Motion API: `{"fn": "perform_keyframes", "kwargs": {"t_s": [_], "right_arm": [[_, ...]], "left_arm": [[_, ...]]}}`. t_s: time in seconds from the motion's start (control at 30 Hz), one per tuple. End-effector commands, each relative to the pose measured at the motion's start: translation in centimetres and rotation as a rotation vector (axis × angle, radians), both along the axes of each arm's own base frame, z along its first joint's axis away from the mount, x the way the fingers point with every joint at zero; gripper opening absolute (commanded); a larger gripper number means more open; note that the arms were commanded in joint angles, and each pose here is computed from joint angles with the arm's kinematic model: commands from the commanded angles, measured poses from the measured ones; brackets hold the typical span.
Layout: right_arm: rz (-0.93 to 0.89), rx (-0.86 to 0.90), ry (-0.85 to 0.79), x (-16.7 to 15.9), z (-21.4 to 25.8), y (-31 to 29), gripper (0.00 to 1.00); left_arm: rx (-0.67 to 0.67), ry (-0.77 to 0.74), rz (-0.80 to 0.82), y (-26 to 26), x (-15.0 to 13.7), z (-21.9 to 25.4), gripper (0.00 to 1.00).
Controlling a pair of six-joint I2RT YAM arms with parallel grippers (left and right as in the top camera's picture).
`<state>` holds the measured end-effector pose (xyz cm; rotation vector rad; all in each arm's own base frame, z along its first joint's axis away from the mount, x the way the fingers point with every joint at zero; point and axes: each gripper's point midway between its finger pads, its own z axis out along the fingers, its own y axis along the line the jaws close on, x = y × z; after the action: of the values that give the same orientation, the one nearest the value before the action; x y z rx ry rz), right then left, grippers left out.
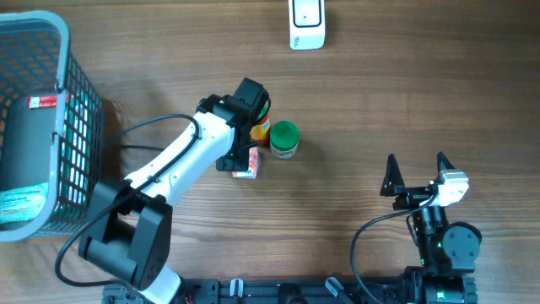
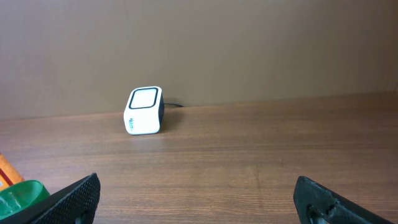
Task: Scan the item barcode
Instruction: 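Set the Kleenex pack on table in front of the bottle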
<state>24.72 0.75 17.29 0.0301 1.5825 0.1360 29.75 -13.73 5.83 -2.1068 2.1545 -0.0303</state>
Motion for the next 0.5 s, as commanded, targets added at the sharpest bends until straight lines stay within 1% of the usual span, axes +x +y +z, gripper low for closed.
{"fn": "perform_keyframes", "kwargs": {"t_s": [0.0, 0.07, 0.1, 0.13, 0.2, 0.23, 0.37, 0.47], "right_arm": [[0.005, 0.002, -0.006, 0.0, 0.1, 0.1, 1.00], [0.005, 0.002, -0.006, 0.0, 0.1, 0.1, 1.00], [0.005, 0.002, -0.006, 0.0, 0.1, 0.1, 1.00], [0.005, 0.002, -0.006, 0.0, 0.1, 0.1, 1.00], [0.005, 0.002, -0.006, 0.0, 0.1, 0.1, 1.00], [0.005, 0.002, -0.006, 0.0, 0.1, 0.1, 1.00], [0.005, 0.002, -0.006, 0.0, 0.1, 0.1, 0.99], [0.005, 0.002, -0.006, 0.0, 0.1, 0.1, 1.00]], "left_arm": [[-0.004, -0.012, -0.075, -0.2, -0.3, 0.6, 0.65], [0.009, -0.073, -0.112, 0.3, 0.3, 2.3, 0.78], [0.021, -0.098, -0.126, 0.6, 0.5, 3.0, 0.86], [0.041, -0.139, -0.141, 1.1, 0.8, 4.2, 0.91], [0.095, -0.233, -0.162, 2.4, 1.2, 7.0, 0.94], [0.129, -0.291, -0.170, 3.2, 1.5, 8.8, 0.99], [0.346, -0.584, -0.155, 8.1, 2.4, 18.2, 1.00], [0.497, -0.756, -0.110, 12.3, 2.1, 25.4, 1.00]]}}
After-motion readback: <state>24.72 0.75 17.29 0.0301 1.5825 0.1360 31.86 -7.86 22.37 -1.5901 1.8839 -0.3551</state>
